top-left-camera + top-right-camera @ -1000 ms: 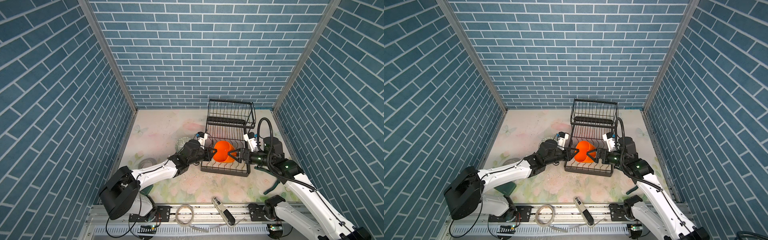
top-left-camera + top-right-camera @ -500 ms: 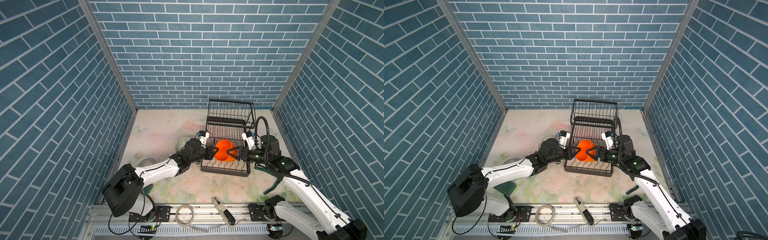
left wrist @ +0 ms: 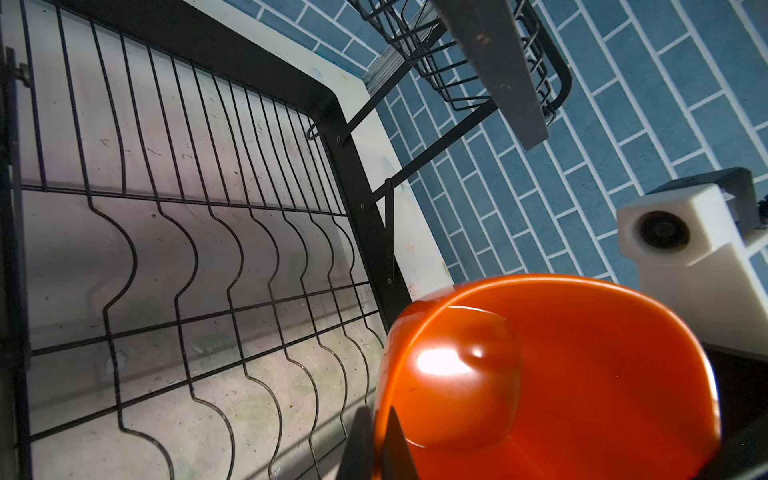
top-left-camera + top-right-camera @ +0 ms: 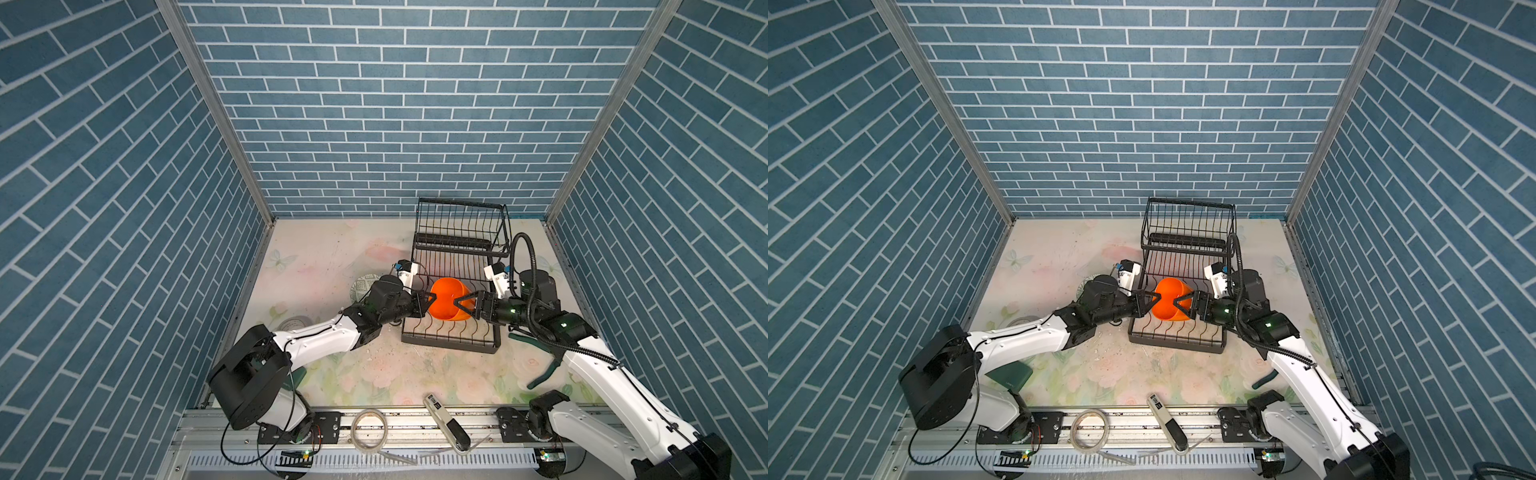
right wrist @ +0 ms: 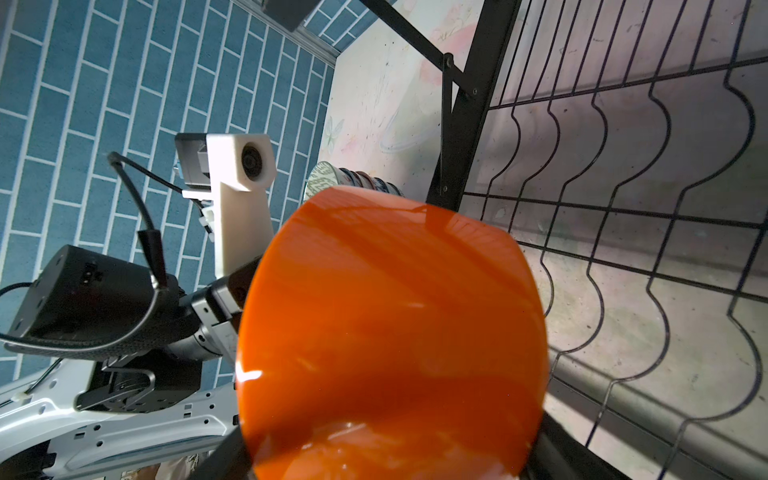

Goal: Load the bowls into the dish rack
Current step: 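Grasp the orange bowl with the right gripper beside the left gripper, then open and withdraw the left gripper while the right gripper carries the bowl into the rack, then lower the orange bowl into the rack slots with the right gripper, then open and draw back the right gripper while the left gripper nears the bowl stack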

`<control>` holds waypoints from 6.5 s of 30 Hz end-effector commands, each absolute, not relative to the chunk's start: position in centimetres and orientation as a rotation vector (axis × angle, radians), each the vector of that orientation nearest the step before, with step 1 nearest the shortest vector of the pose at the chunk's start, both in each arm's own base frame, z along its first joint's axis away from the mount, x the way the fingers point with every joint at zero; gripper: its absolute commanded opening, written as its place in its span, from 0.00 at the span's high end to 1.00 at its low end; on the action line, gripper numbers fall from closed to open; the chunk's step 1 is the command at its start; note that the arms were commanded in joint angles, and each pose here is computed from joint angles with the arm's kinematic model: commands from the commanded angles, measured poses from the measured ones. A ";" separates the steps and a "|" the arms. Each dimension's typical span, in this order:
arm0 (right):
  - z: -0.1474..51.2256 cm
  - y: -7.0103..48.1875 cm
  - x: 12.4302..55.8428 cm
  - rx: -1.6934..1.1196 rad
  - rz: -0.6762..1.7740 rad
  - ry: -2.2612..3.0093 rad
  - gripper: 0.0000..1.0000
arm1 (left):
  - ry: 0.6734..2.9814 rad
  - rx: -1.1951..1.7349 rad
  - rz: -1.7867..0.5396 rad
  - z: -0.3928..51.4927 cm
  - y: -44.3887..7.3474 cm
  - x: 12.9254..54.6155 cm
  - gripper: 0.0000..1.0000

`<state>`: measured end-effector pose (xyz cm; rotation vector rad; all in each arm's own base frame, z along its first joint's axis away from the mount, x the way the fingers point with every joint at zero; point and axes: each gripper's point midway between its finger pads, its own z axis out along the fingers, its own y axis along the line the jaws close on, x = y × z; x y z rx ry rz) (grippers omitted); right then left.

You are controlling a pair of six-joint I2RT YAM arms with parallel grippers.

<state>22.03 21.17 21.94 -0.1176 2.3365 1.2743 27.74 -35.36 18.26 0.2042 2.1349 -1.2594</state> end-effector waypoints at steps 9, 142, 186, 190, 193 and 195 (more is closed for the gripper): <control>22.2 21.3 21.9 -0.176 1.255 2.306 0.33 | 2.085 0.237 -1.315 20.1 -36.4 28.0 0.76; 10.4 13.0 45.1 -0.827 -1.327 1.838 0.09 | 1.948 0.026 -0.518 23.9 -14.1 22.3 0.00; 8.3 16.8 35.3 -0.816 -0.735 2.236 0.08 | 1.981 -0.077 -0.420 23.3 -12.1 22.5 0.00; 8.3 18.7 34.2 -0.811 -0.581 2.256 0.11 | 1.982 -0.202 -0.306 23.4 -9.5 22.7 0.00; 9.0 19.7 33.6 -0.777 -0.476 2.259 0.11 | 1.978 -0.262 -0.253 23.6 -8.2 22.5 0.00; 9.6 20.5 33.2 -0.756 -0.386 2.262 0.13 | 1.977 -0.275 -0.238 23.7 -7.8 22.5 0.00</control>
